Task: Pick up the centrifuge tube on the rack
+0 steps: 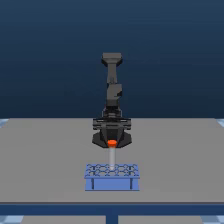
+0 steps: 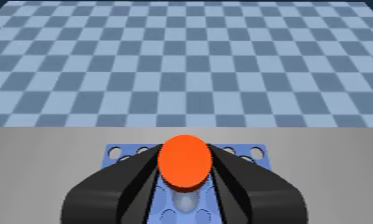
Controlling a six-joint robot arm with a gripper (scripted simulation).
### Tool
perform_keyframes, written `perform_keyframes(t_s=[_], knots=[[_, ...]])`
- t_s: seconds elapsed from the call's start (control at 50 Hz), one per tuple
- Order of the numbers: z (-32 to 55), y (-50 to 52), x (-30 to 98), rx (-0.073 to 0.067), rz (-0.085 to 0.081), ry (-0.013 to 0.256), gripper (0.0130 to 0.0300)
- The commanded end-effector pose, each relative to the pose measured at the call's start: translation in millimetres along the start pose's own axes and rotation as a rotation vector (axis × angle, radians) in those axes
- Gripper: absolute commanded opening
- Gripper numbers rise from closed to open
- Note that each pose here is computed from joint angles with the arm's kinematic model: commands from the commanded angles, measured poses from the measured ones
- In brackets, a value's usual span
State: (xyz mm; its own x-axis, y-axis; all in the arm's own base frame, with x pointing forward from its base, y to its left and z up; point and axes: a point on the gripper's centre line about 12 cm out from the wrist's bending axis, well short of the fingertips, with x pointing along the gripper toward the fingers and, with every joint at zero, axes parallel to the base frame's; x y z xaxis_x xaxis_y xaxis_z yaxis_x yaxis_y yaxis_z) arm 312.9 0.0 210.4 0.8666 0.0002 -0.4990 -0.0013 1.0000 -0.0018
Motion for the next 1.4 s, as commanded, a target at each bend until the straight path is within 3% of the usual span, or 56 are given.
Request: perform_keyframes(t_s=[0.02, 1.4], knots=[[0.7, 0.0, -0.6, 0.002, 0.0, 0.004, 0.013], [8.0, 0.0, -4.8, 0.002, 0.0, 0.004, 0.013]])
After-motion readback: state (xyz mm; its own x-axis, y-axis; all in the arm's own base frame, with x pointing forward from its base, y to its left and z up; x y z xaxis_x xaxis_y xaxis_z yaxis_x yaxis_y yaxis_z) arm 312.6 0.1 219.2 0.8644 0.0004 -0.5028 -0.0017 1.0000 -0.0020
